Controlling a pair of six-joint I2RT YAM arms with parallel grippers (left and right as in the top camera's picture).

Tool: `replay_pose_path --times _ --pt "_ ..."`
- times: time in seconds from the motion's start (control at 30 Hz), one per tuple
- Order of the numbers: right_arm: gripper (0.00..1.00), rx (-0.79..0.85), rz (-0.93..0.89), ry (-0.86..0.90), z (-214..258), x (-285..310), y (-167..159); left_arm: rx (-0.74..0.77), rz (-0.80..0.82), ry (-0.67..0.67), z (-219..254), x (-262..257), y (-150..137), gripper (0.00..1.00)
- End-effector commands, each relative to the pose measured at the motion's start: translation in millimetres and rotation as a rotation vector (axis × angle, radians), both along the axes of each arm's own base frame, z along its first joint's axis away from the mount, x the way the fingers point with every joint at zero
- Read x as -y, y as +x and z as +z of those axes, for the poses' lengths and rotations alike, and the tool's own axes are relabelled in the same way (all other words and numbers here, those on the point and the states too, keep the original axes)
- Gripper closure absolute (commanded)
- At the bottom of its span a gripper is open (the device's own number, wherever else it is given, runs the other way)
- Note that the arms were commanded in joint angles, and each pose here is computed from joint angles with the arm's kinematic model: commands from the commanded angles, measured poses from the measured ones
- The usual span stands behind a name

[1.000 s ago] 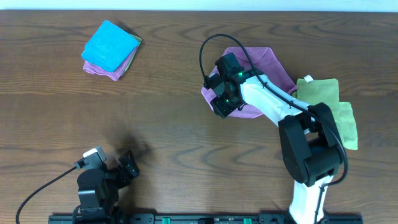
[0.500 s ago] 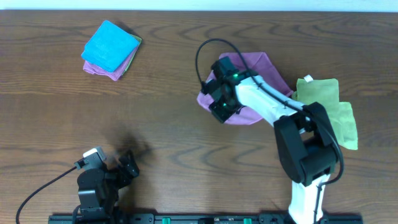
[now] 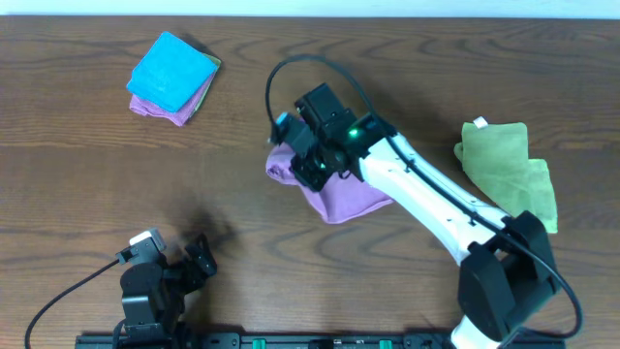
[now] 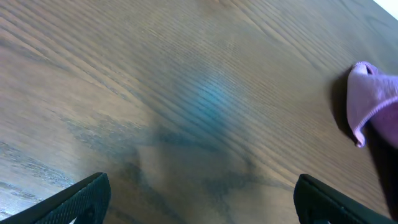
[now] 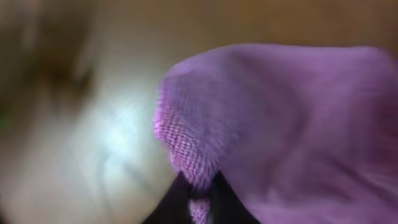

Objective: Fold the cloth
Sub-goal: 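Regrasp the purple cloth edge with the right gripper and spread it flat, then grasp the purple cloth's left corner with the left gripper, right corner with right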

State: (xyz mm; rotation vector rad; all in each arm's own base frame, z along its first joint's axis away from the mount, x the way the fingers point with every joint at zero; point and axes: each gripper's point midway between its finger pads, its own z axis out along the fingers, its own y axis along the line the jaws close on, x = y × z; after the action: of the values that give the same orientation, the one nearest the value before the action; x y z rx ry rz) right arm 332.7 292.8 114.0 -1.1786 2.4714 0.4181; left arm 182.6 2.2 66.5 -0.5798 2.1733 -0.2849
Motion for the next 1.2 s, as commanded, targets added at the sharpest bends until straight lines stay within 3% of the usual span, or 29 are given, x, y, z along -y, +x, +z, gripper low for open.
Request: replay_pose_path --times 0.0,0.13,0.23,0.5,0.7,0.8,0.87,0.93,1.07,1.17 --pt "0.73 0.077 -0.163 -0.086 -10 30 39 -0.022 0.015 -0.008 -9 -1 -2 0.05" --pt "0.52 0.091 -0.272 -0.096 -17 52 63 -0.022 0.015 -0.008 -9 -2 -2 0.05" --pt "0.5 0.042 -0.284 -0.086 -22 60 61 -0.023 0.015 -0.008 -9 -1 -2 0.05" --pt "0.54 -0.135 -0.036 -0.067 -22 27 -10 -0.022 0.015 -0.008 -9 -1 -2 0.05" --pt "0.43 -0.165 0.207 -0.135 -21 2 -69 -0.022 0.016 -0.008 -9 -2 -2 0.05" --pt "0.41 -0.156 0.264 -0.139 -22 -12 -82 -0.022 0.015 -0.008 -9 -1 -2 0.05" --pt "0.42 -0.12 0.242 -0.165 -24 -13 -77 -0.022 0.012 -0.011 -9 -1 -2 0.05" --pt "0.41 -0.095 0.096 -0.174 -24 -7 -57 -0.009 -0.011 -0.053 -6 7 0 0.05" --pt "0.37 -0.173 -0.145 -0.047 -15 9 -25 0.032 -0.113 -0.092 8 25 3 0.05" --pt "0.34 -0.273 -0.213 0.079 -7 20 -13 0.05 -0.129 -0.081 25 26 4 0.05"
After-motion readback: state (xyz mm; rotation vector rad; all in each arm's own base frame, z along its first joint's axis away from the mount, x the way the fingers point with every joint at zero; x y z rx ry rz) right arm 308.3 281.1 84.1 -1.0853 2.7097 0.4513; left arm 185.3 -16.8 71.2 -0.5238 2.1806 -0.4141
